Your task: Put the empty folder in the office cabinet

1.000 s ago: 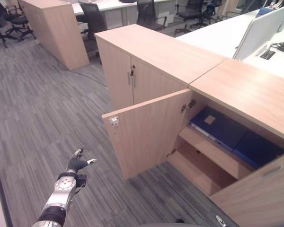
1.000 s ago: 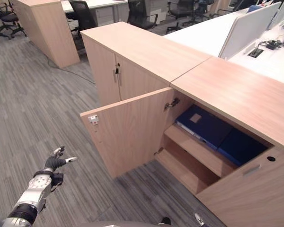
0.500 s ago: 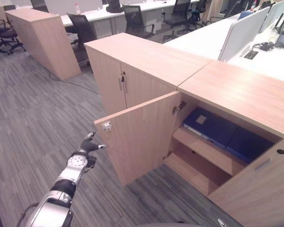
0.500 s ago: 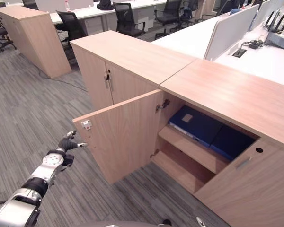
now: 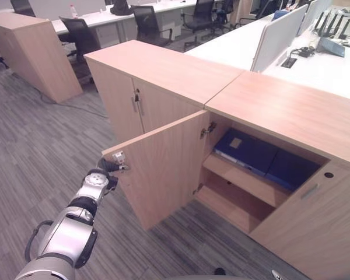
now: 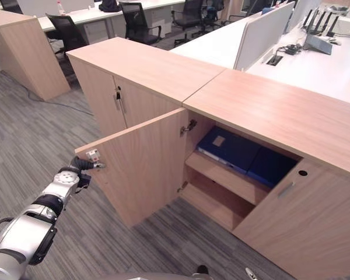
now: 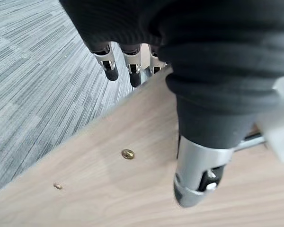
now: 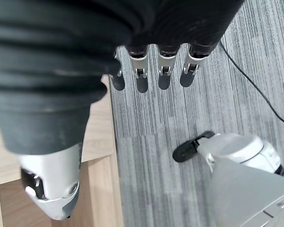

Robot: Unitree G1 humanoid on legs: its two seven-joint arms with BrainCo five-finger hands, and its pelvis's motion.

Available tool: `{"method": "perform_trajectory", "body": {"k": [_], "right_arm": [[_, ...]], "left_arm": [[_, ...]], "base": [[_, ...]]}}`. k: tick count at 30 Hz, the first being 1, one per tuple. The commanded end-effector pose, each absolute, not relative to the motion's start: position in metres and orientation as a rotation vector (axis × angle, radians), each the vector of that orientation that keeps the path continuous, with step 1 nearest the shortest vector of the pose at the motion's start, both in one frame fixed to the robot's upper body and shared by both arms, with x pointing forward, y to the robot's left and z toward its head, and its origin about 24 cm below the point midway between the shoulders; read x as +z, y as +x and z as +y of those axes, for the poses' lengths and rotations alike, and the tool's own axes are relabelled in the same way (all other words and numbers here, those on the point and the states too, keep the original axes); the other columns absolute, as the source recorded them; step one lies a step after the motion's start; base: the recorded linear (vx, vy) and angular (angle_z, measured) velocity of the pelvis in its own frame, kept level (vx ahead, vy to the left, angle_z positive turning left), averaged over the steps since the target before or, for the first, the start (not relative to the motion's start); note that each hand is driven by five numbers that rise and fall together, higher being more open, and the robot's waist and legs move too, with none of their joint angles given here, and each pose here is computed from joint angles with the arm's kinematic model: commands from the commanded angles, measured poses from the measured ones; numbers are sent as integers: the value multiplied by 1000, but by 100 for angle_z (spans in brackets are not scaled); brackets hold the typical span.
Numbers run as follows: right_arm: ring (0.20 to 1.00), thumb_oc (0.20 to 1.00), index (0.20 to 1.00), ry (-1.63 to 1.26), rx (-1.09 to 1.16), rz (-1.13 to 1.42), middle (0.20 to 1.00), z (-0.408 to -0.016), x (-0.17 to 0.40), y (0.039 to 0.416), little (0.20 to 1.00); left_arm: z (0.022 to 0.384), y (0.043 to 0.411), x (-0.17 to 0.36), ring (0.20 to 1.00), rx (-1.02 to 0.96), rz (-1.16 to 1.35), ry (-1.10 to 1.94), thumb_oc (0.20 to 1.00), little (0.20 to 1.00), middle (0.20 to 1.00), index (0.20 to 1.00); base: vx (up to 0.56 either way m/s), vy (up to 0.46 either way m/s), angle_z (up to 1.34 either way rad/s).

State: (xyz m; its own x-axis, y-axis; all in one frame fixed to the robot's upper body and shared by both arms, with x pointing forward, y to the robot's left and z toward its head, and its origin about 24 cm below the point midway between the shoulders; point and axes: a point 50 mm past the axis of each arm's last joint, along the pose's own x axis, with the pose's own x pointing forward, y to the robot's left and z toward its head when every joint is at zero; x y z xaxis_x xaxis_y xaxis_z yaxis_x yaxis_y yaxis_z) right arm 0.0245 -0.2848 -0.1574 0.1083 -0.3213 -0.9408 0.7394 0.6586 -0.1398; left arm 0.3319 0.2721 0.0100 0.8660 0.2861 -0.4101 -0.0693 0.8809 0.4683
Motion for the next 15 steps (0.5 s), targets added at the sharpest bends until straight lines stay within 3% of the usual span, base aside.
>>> {"method": "perform_trajectory", "body": {"k": [1,5,8,10,13,15], "right_arm": [[1000,1000,1000,396,-852,1208,1000,-299,-151,41,1000],[1000,1000,1000,428,-853,1196,1000,-290,-154,44,1000],[1000,1000,1000,534,-892,1146,1000,-278,-158,52,1000],[1000,1000,1000,664,-984,1124,1000,-267,-162,48,1000],[1000,1000,1000,673,-1081,1179,1000,-271,-162,26,1000],[1000,1000,1000,391,-878,1374,1000,-275,-161,11,1000]], "left_arm": [[228,392,92,1000,126,213,414,1000,1000,1000,1000],[163,394,101,1000,-67,51,375,1000,1000,1000,1000],[107,358,80,1000,-328,-16,174,1000,1000,1000,1000],[66,310,46,1000,-566,65,-36,1000,1000,1000,1000],[50,265,51,1000,-840,50,-79,1000,1000,1000,1000],[54,257,54,1000,-891,40,-66,1000,1000,1000,1000]], "base": [[-64,-5,-5],[-29,-5,-3],[-38,19,4],[-7,64,15],[-72,110,15],[-50,62,18]]}}
